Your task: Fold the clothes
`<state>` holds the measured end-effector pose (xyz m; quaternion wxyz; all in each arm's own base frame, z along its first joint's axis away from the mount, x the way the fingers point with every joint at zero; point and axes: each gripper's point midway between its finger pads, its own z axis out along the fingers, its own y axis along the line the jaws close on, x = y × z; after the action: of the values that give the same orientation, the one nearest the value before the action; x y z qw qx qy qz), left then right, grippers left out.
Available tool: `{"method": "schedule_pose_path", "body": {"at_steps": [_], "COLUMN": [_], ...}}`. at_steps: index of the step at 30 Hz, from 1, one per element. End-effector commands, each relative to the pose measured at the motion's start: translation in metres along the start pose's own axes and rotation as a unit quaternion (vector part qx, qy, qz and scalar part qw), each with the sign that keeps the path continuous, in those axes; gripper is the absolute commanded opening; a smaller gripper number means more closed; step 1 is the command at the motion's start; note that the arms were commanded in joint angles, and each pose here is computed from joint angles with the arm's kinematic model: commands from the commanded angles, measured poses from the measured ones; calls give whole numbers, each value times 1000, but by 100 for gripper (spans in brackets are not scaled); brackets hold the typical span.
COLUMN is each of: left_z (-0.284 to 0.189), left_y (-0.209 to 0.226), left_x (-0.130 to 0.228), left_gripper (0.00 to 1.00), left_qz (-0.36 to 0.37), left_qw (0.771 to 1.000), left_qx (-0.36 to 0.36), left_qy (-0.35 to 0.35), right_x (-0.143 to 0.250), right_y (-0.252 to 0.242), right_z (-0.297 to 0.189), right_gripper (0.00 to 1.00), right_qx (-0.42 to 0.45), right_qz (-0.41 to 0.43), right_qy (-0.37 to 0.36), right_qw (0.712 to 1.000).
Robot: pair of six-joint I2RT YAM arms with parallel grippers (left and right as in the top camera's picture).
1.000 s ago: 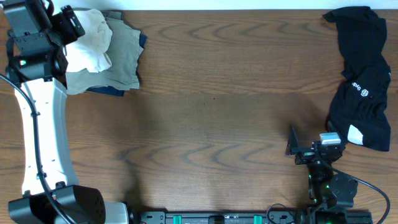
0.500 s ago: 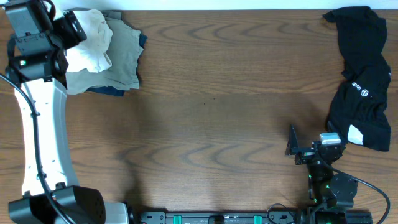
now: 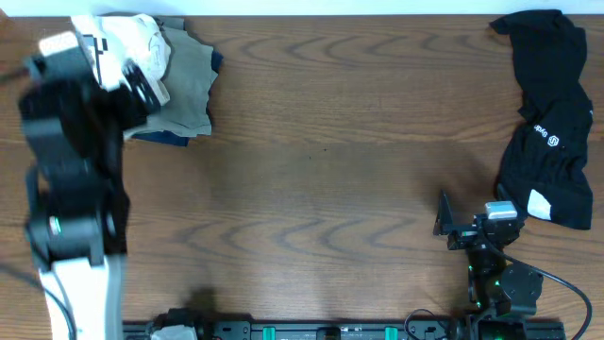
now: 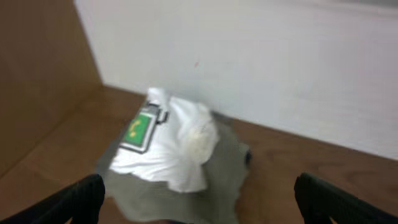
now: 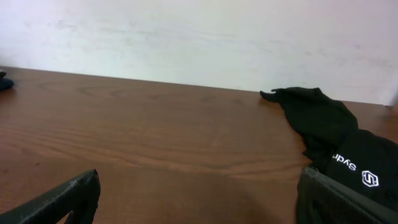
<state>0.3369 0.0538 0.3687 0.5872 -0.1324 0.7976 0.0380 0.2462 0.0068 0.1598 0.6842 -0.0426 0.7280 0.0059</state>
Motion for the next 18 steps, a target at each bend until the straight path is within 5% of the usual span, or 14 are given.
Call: {"method": "schedule_pose_path", "body": {"at_steps": [1, 6, 18], "left_z": [-11, -37, -50], "left_y": [-18, -36, -31], "left_x": [38, 82, 178], "left_gripper": [98, 98, 98], "left_qz": [31, 109, 100], "left_qw": [997, 982, 971], "left_qx": [64, 146, 172], "left_qy": [4, -53, -134], "right_x": [1, 1, 1], "right_y": [3, 3, 3], "right_z": [0, 0, 0], "right_gripper": [99, 99, 99], "right_qx": [-5, -5, -5], "right_qz": [4, 4, 4], "right_qy": [0, 0, 0], "right_qw": [1000, 1000, 1000]}}
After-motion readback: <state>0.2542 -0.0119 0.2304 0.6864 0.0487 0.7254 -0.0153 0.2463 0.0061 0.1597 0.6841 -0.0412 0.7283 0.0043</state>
